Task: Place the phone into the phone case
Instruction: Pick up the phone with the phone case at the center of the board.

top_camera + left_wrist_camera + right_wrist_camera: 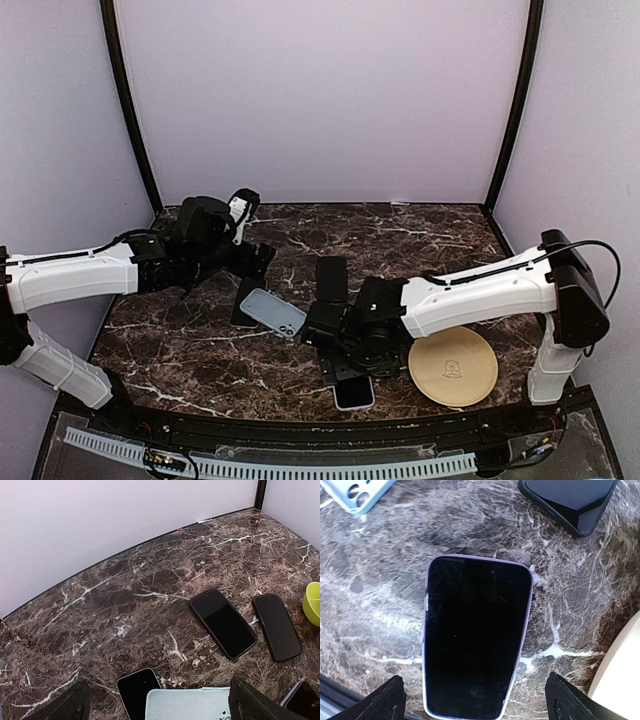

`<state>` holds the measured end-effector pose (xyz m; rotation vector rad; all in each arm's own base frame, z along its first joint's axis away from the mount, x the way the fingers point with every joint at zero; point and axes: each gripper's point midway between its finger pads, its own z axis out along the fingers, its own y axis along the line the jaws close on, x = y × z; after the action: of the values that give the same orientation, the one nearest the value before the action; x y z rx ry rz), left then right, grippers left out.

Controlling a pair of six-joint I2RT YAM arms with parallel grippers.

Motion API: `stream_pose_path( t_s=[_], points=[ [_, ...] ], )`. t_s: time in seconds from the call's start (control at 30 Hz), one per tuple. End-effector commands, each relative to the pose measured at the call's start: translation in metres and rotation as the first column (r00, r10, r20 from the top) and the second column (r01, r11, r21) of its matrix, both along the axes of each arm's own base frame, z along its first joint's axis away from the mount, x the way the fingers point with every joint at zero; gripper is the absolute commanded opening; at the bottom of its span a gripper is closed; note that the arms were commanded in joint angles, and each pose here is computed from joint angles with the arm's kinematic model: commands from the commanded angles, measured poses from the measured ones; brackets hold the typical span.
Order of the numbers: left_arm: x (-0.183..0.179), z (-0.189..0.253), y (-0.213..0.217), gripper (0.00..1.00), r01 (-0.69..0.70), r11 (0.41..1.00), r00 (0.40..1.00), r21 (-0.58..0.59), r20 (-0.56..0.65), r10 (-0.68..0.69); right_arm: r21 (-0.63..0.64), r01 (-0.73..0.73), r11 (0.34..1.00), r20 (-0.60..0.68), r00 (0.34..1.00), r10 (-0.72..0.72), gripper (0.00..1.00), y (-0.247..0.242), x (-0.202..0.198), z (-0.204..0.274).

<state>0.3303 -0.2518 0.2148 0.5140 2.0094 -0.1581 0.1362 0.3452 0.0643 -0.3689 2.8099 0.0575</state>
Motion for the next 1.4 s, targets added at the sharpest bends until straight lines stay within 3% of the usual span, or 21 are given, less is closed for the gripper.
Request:
stream_pose_path(
  t_s=[0.0,0.23,0.53,0.73,0.97,1.03,1.13,1.37],
  points=[
    [-0.002,0.012,0.003,0.98,0.002,1.0,0.999,-0.023,0.032,-0.002,-0.016,0.046,0.999,-0.018,0.999,-0.046,0.99,0.0,0.0,-0.011],
    [-0.003,0.013,0.003,0.98,0.004,1.0,0.999,-0.025,0.033,-0.003,0.004,0.042,0.999,-0.072,0.997,-0.042,0.99,0.006,-0.008,-0.032],
    [-0.003,0.014,0.003,0.98,0.006,1.0,0.999,-0.027,0.035,-0.005,-0.112,0.041,0.993,-0.096,0.994,-0.052,0.98,-0.013,-0.013,-0.053],
    [-0.003,0.015,0.003,0.98,0.009,1.0,0.999,-0.027,0.036,-0.008,-0.098,0.045,0.994,-0.135,0.989,-0.058,0.87,-0.016,-0.022,-0.062],
    [-0.003,0.014,0.002,0.98,0.011,1.0,0.999,-0.027,0.034,-0.01,-0.136,0.036,0.99,-0.148,0.987,-0.056,0.91,-0.022,-0.028,-0.065],
    [-0.003,0.014,0.002,0.98,0.012,1.0,0.999,-0.027,0.033,-0.011,-0.137,0.034,0.99,-0.149,0.987,-0.055,0.84,-0.022,-0.029,-0.065],
    [-0.003,0.014,0.002,0.98,0.013,0.999,0.999,-0.03,0.033,-0.012,-0.136,0.038,0.99,-0.137,0.989,-0.056,0.63,-0.022,-0.027,-0.064],
    [-0.003,0.012,0.001,0.98,0.016,1.0,0.999,-0.024,0.03,-0.015,-0.09,0.002,0.996,-0.047,0.999,-0.006,0.53,-0.004,-0.012,-0.04]
  ],
)
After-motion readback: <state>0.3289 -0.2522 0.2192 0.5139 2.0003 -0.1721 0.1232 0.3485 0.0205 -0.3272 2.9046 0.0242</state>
